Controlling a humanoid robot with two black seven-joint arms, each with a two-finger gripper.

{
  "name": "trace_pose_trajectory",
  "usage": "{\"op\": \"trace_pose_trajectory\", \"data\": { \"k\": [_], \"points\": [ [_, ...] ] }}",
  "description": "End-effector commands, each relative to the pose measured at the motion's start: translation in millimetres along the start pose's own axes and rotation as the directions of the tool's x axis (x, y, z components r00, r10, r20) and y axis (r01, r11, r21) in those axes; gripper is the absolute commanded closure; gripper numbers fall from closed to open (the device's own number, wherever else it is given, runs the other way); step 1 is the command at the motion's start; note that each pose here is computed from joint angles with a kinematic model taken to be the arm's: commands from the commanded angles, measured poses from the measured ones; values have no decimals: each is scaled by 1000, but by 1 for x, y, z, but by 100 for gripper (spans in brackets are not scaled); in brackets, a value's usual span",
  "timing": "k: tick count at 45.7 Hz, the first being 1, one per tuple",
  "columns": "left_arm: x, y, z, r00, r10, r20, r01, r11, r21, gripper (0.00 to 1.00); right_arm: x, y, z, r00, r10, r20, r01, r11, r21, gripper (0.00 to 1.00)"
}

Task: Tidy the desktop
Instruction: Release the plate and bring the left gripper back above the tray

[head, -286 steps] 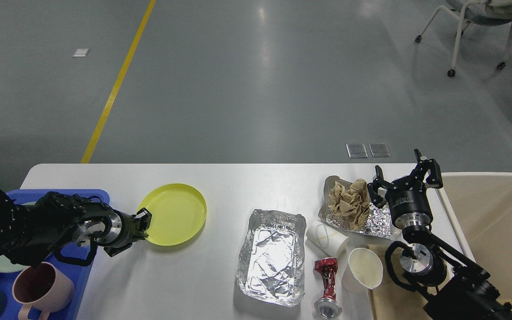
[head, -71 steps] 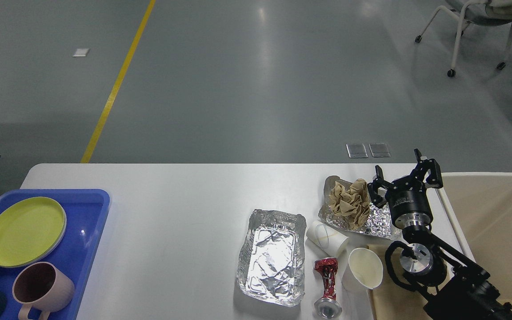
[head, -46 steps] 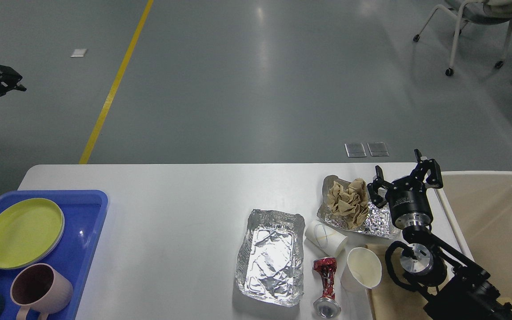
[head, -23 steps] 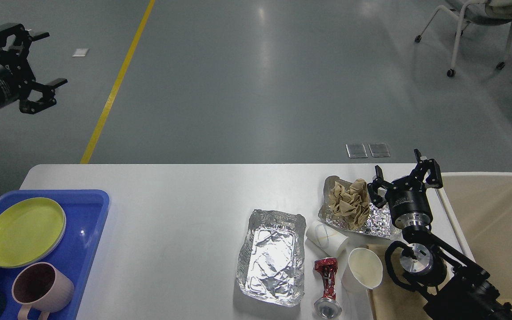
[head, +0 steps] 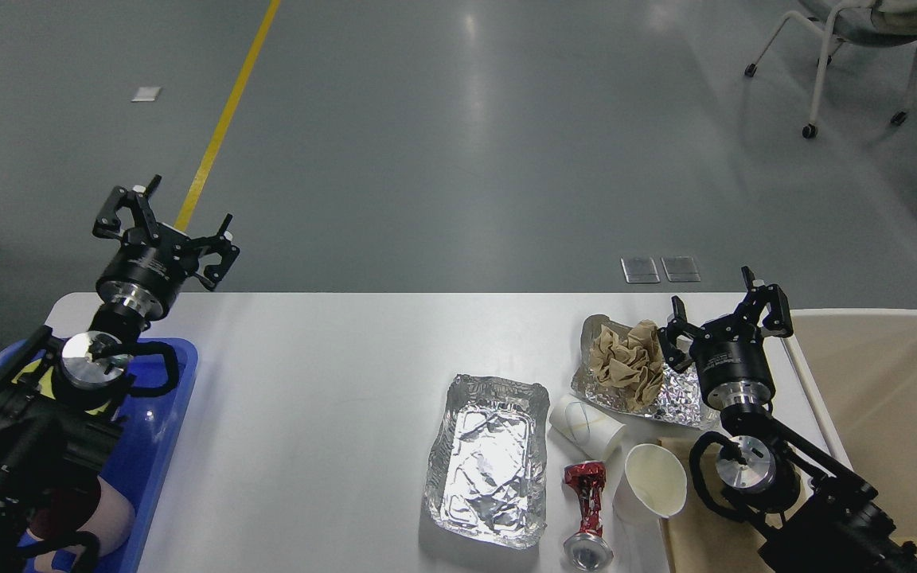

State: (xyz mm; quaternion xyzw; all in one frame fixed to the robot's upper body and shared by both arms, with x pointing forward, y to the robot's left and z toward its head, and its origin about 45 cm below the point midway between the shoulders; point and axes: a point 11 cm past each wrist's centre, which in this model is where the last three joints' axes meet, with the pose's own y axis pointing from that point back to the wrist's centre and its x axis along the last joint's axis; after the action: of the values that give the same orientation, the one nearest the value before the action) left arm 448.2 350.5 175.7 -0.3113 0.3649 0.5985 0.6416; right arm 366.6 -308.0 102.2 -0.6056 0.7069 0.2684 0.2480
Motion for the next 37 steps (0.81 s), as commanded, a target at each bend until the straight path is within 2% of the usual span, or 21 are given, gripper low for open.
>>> {"op": "trace_pose_trajectory", "data": {
  "k": [1,12,16,22,29,37],
  "points": [
    [7,8,-48,997,20,-76,-18,1000,18,4,0,0,0,1000,0,0,0,1000,0,0],
    [9,10,-41,998,13,-66,-18,998,-67,4,0,0,0,1000,0,0,0,1000,0,0],
    [9,12,-42,998,5,-57,-8,998,-62,4,0,0,0,1000,0,0,0,1000,0,0],
    [9,22,-37,996,-70,-47,67,996,-58,4,0,0,0,1000,0,0,0,1000,0,0],
    [16,43,-48,996,-63,-62,62,998,-18,4,0,0,0,1000,0,0,0,1000,0,0],
    [20,49,-25,997,-64,-30,62,996,-56,4,0,0,0,1000,0,0,0,1000,0,0]
  ]
}}
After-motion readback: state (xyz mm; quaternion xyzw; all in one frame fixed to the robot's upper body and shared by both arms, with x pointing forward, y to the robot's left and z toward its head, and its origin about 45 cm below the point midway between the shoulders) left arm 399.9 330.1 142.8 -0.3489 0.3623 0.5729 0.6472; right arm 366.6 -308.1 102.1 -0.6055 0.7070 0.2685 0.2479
